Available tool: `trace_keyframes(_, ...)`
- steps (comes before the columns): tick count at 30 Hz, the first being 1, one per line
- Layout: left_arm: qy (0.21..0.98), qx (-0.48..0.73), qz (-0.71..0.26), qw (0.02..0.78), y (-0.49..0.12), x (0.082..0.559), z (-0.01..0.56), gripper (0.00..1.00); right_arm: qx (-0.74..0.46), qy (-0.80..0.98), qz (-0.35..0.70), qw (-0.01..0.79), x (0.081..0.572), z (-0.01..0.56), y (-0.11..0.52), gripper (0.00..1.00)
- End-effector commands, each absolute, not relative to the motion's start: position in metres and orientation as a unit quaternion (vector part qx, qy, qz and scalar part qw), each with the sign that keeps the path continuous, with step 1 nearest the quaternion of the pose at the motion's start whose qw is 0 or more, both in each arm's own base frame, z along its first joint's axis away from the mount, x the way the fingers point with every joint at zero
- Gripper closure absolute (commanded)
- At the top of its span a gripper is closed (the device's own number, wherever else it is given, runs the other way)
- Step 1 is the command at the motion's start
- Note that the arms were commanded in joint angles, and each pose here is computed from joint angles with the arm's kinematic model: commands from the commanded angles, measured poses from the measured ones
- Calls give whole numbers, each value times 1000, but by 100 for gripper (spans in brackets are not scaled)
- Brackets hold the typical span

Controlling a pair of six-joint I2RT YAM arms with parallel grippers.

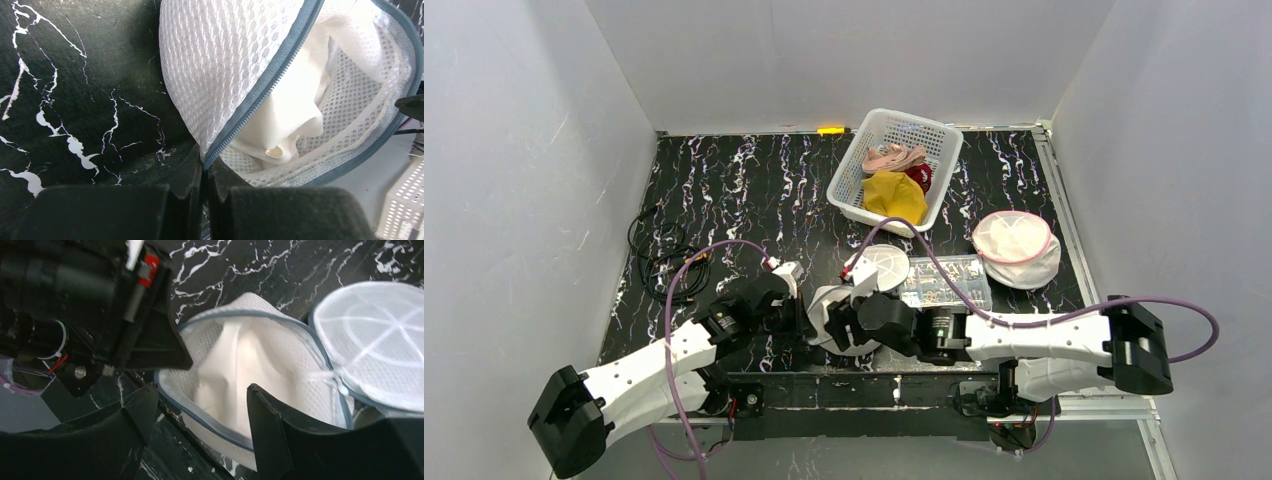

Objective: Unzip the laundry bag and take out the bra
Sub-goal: Adjust the laundry bag at the center of the board.

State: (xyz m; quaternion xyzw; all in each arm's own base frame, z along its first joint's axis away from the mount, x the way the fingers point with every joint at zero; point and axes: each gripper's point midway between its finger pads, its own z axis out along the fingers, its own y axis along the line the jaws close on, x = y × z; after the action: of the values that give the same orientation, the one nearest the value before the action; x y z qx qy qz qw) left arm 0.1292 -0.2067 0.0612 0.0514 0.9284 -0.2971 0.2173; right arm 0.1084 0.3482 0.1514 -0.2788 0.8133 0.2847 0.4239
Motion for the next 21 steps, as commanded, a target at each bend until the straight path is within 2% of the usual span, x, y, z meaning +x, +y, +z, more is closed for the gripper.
trace_keyframes(1,928,75,-270,246,-202,133,61,100,-301,813,268,421,111,155,371,26)
trace_keyframes(9,931,87,-256,246,-201,128,56,100,-290,858,156,395,124,103,360,28)
trace_keyframes(21,942,69,-217,248,-183,129,36,100,-282,881,136,354,106,43,297,20)
